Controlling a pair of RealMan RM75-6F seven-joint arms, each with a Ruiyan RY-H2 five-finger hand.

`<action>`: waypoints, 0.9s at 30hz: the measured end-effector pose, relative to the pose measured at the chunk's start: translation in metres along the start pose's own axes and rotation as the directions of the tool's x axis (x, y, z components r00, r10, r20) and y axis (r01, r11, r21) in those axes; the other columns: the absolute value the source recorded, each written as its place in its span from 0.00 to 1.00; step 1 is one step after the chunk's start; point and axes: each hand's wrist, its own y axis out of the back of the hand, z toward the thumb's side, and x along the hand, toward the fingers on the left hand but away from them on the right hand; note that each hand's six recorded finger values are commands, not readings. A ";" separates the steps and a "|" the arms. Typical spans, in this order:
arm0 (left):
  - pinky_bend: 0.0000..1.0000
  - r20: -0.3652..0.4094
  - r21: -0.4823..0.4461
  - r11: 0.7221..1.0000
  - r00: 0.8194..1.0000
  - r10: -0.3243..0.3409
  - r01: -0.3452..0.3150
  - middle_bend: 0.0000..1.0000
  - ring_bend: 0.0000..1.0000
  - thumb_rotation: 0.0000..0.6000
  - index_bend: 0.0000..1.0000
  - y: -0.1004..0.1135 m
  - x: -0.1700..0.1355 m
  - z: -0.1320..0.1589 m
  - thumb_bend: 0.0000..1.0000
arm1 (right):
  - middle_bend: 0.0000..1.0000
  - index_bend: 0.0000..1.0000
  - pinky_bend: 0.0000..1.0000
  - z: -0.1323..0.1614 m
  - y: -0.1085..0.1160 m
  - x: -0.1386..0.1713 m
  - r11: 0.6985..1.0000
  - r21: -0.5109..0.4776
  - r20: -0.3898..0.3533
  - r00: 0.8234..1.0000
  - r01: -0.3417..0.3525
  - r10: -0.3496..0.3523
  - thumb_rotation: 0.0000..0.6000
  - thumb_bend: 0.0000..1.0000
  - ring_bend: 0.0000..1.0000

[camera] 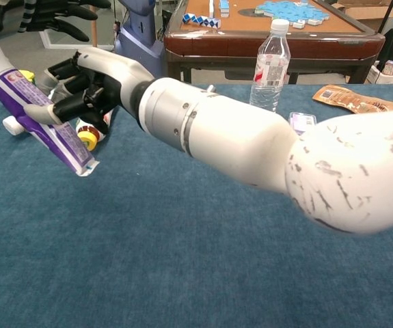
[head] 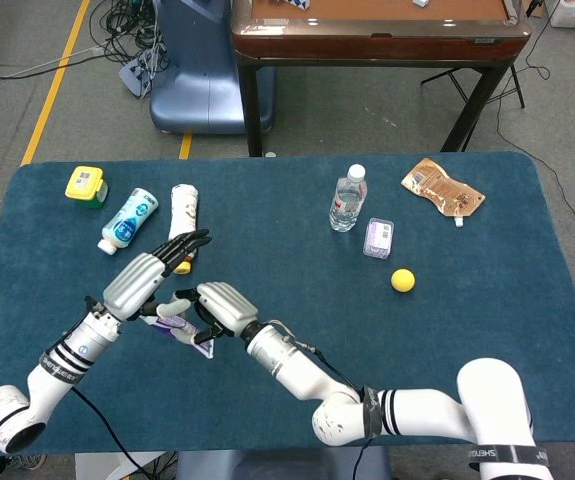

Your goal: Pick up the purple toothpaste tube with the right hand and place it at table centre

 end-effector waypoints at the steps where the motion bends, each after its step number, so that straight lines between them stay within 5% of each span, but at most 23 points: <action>1: 0.11 0.002 -0.003 1.000 1.000 0.004 -0.004 0.00 0.03 0.00 0.00 0.000 0.000 0.000 0.02 | 0.91 1.00 0.76 0.000 0.000 -0.001 1.000 -0.004 0.000 1.000 0.000 0.000 1.00 0.90 0.83; 18: 0.11 0.018 -0.073 0.996 0.998 0.053 -0.052 0.00 0.03 0.00 0.00 -0.002 0.002 -0.002 0.00 | 0.91 1.00 0.76 -0.001 -0.005 -0.009 0.997 -0.078 -0.001 1.000 0.002 -0.002 1.00 0.90 0.83; 27: 0.11 0.027 -0.131 0.990 0.998 0.062 -0.058 0.00 0.03 0.00 0.00 -0.006 0.003 -0.001 0.00 | 0.91 1.00 0.76 0.000 -0.005 -0.010 0.995 -0.100 -0.026 1.000 0.004 -0.007 1.00 0.80 0.83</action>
